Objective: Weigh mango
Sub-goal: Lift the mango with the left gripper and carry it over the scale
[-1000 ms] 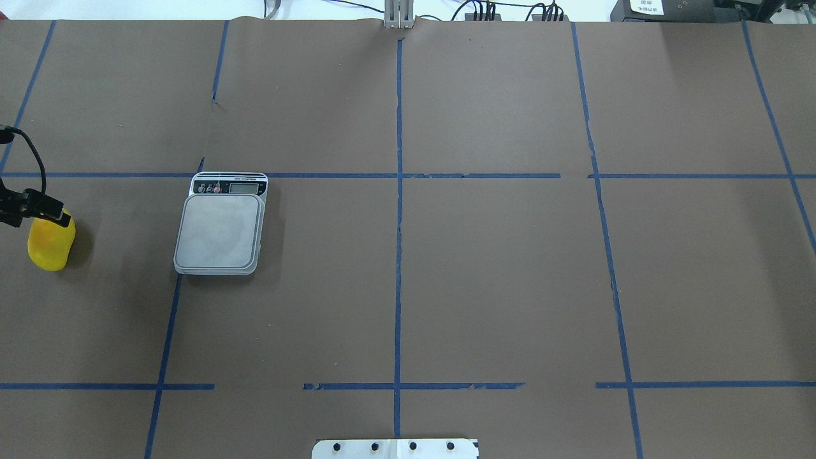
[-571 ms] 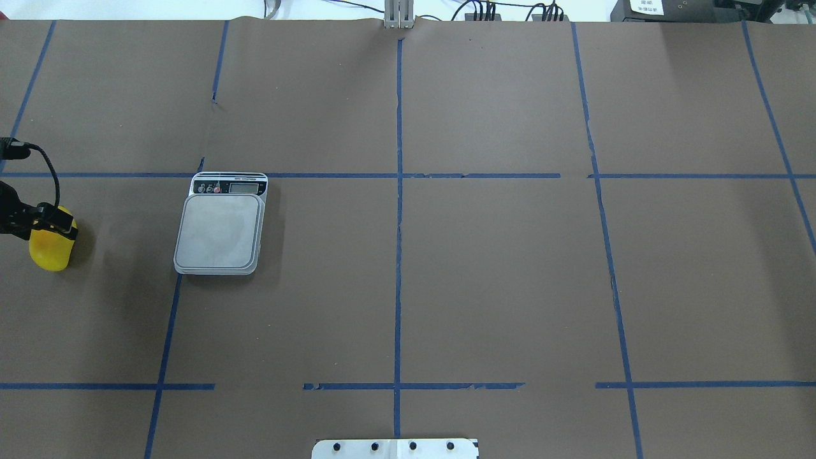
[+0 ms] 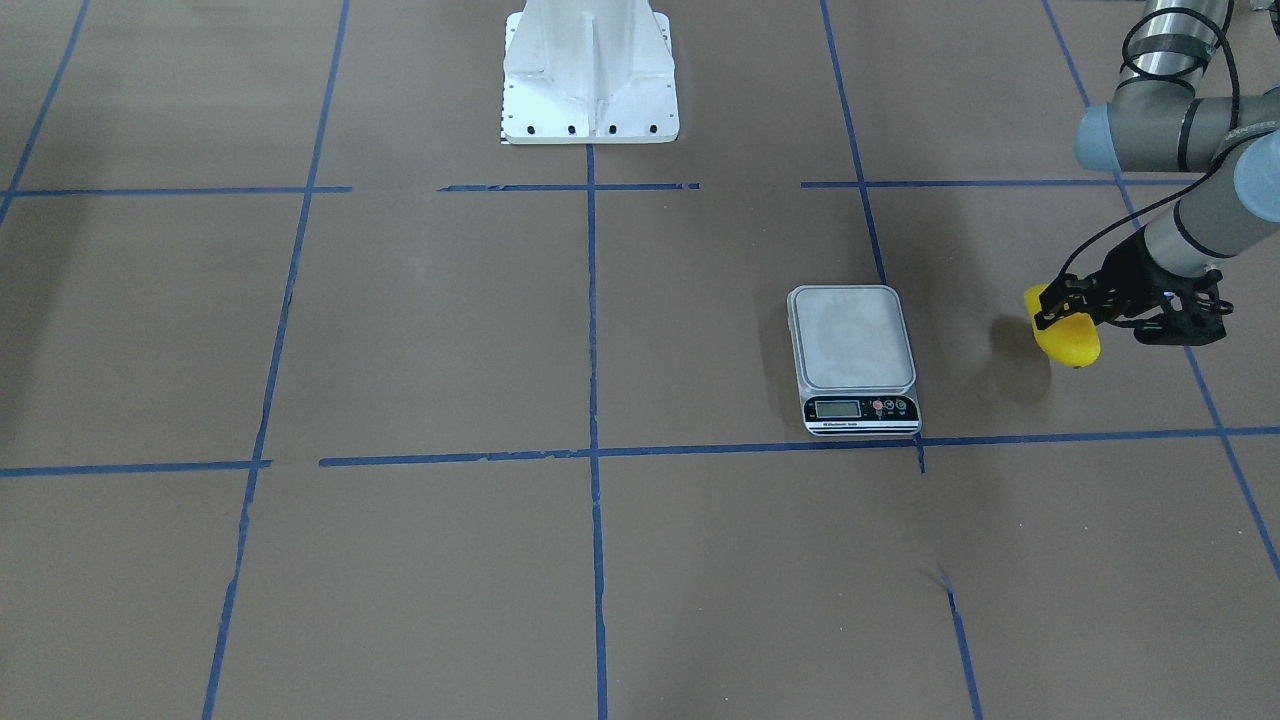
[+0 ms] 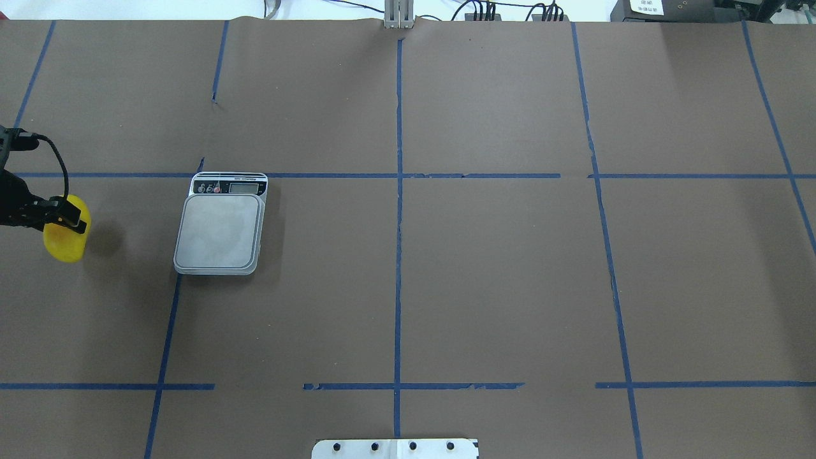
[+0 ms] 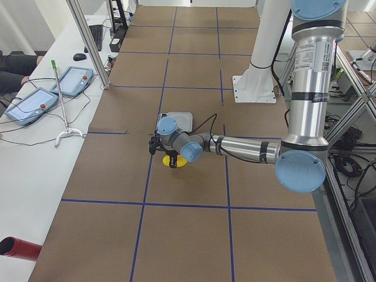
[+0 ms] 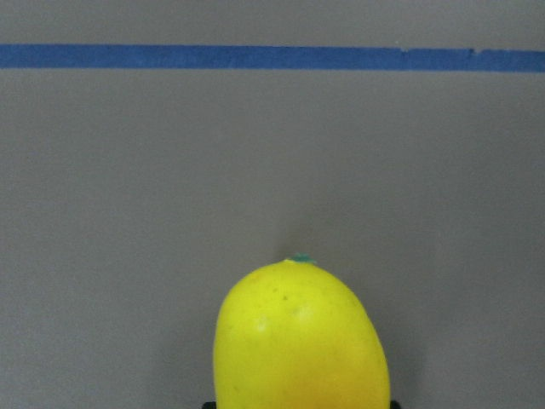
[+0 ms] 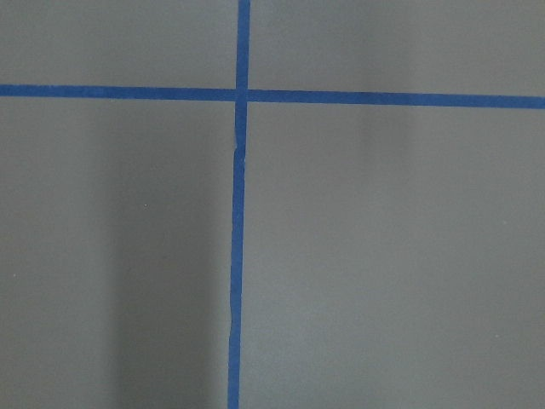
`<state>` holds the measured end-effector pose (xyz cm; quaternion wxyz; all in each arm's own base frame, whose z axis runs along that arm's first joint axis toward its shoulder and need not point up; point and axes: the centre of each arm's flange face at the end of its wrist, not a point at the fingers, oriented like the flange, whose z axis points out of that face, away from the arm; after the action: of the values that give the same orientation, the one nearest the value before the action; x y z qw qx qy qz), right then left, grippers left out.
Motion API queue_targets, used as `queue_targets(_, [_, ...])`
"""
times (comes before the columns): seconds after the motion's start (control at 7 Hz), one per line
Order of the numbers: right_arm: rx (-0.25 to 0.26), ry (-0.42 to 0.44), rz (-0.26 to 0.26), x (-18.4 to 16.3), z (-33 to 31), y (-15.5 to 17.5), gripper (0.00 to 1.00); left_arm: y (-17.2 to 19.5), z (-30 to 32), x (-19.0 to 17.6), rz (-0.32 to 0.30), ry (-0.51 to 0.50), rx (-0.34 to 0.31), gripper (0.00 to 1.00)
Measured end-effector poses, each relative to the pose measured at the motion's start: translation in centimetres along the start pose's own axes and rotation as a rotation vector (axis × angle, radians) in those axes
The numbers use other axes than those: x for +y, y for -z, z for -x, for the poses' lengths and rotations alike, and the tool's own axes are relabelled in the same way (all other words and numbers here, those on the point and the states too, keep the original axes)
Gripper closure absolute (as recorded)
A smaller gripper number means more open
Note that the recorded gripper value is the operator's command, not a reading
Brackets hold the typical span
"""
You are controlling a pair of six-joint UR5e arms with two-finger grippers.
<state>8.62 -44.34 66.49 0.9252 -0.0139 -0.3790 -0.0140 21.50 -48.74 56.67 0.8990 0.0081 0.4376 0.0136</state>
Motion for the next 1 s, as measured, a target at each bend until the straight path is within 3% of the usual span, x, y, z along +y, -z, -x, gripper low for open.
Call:
queue_targets(0.29, [0.0, 0.0, 0.0, 0.0, 0.0, 0.0, 0.0, 2.4, -8.4, -2.8, -0.049, 0.013, 0.08, 1.0])
queue_targets(0.71, [0.0, 0.0, 0.0, 0.0, 0.0, 0.0, 0.0, 0.1, -19.5, -2.6, 0.006, 0.051, 0.14, 1.0])
queue_targets(0.86, [0.0, 0.0, 0.0, 0.0, 0.0, 0.0, 0.0, -1.2, -21.6, -1.9, 0.024, 0.052, 0.139, 0.91])
queue_targets(1.0, [0.0, 0.0, 0.0, 0.0, 0.0, 0.0, 0.0, -2.1, -23.0, -1.4, 0.032, 0.046, 0.137, 0.01])
